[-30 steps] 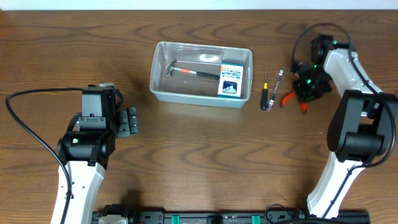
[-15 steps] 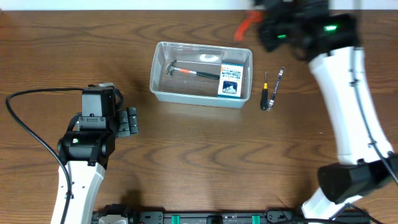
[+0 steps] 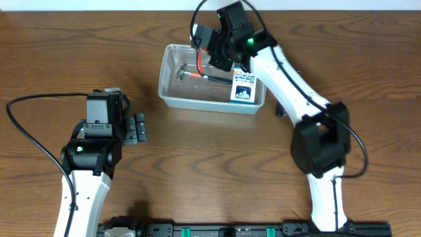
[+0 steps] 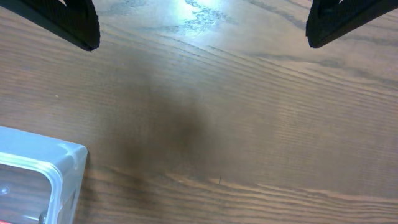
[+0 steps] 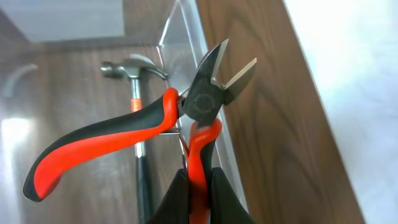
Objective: Pack container
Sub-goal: 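Lift the pliers and lower them into the container, then release, then move the right gripper back to the silver wrench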
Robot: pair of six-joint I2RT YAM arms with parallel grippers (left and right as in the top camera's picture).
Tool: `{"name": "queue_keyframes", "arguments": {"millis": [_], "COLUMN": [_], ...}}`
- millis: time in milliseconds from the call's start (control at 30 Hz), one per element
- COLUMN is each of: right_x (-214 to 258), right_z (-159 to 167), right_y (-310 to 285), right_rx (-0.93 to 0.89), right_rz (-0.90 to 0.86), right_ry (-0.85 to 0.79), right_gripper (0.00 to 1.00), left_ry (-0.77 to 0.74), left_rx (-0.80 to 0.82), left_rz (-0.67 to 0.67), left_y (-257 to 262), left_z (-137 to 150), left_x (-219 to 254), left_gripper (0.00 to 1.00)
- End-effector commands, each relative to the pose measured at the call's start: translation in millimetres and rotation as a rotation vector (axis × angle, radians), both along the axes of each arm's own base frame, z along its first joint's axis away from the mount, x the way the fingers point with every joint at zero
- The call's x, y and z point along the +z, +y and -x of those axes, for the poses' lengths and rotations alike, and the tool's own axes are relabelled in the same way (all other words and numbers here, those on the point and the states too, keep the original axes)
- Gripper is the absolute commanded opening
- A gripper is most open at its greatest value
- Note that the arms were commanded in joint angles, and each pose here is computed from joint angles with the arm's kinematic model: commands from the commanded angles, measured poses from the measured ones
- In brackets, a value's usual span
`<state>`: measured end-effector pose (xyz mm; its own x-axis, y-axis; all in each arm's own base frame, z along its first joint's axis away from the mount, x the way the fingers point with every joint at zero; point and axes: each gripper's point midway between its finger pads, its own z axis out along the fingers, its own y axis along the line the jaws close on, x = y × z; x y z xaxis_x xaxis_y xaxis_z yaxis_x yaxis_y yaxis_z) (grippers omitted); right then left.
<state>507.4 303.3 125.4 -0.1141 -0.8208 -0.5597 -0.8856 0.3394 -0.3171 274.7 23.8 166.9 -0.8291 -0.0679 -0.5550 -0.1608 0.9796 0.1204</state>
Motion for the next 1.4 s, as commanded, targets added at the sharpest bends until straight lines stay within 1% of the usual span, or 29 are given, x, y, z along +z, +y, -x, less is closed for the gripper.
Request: {"name": "queue_keyframes", "arguments": {"millis": [0,67,133,300,333,367,400,433,467,500,567,667,733,800,867,967,1033,1067,1133,1200,1267,1333,1367], "right_x": [-18,-30,-37,-50,-51,-53,-55,-58,-61,-63,-64,-42,-10,32,73,128,153,161,164,152,131,103,90], "right_z": [10,22,31,55,60,64,67,69,70,70,61,38,20,6,-1,-2,2,4,10,19,30,41,45], "right_y": [18,32,43,62,65,67,68,68,67,66,58,40,25,4,-23,-83,-132,-158,-206,-248,-283,-309,-316], "right_rx": [0.128,0.226,0.281,0.343,0.358,0.368,0.367,0.362,0.353,0.342,0.289,0.136,-0.017,-0.172,-0.316,-0.529,-0.675,-0.75,-0.905,-1.041,-1.162,-1.272,-1.298], "right_rz": [-0.053,-0.092,-0.114,-0.081,-0.07,-0.053,-0.035,-0.01,0.02,0.05,0.144,0.233,0.215,0.138,0.039,-0.092,-0.147,-0.169,-0.202,-0.217,-0.217,-0.217,-0.219], "right_ry": [0.038,0.072,0.093,0.128,0.13,0.133,0.134,0.133,0.129,0.121,0.07,-0.029,-0.096,-0.134,-0.139,-0.122,-0.098,-0.083,-0.03,0.054,0.162,0.284,0.337], "right_gripper": [0.01,0.01,0.01,0.02,0.06,0.14,0.29,0.42,0.49,0.53,0.56,0.57,0.63,0.69,0.77,0.88,0.91,0.89,0.86,0.85,0.8,0.78,0.76], "left_ry": [-0.008,-0.008,-0.008,-0.008,-0.008,-0.008,-0.008,-0.008,-0.008,-0.008,-0.008,-0.008,-0.008,-0.008,-0.008,-0.008,-0.008,-0.009,-0.008,-0.008,-0.008,-0.008,-0.008], "left_rx": [-0.013,-0.013,-0.013,-0.013,-0.013,-0.013,-0.013,-0.013,-0.013,-0.013,-0.013,-0.013,-0.013,-0.013,-0.013,-0.013,-0.013,-0.013,-0.012,-0.013,-0.013,-0.013,-0.013], "left_rz": [-0.015,-0.015,-0.015,-0.015,-0.015,-0.015,-0.015,-0.015,-0.015,-0.015,-0.015,-0.015,-0.015,-0.015,-0.015,-0.015,-0.015,-0.015,-0.015,-0.015,-0.015,-0.015,-0.015], "left_y": [0,0,0,0,0,0,0,0,0,0,0,0,0,0,0,0,0,0,0,0,0,0,0], "left_z": [-2,-2,-2,-2,-2,-2,-2,-2,-2,-2,-2,-2,-2,-2,-2,-2,-2,-2,-2,-2,-2,-2,-2], "left_x": [5,5,5,5,5,5,5,5,5,5,5,5,5,5,5,5,5,5,5,5,5,5,5], "left_gripper": [0.98,0.98,0.98,0.98,0.98,0.98,0.98,0.98,0.98,0.98,0.98,0.98,0.98,0.98,0.98,0.98,0.98,0.98,0.98,0.98,0.98,0.98,0.98]}}
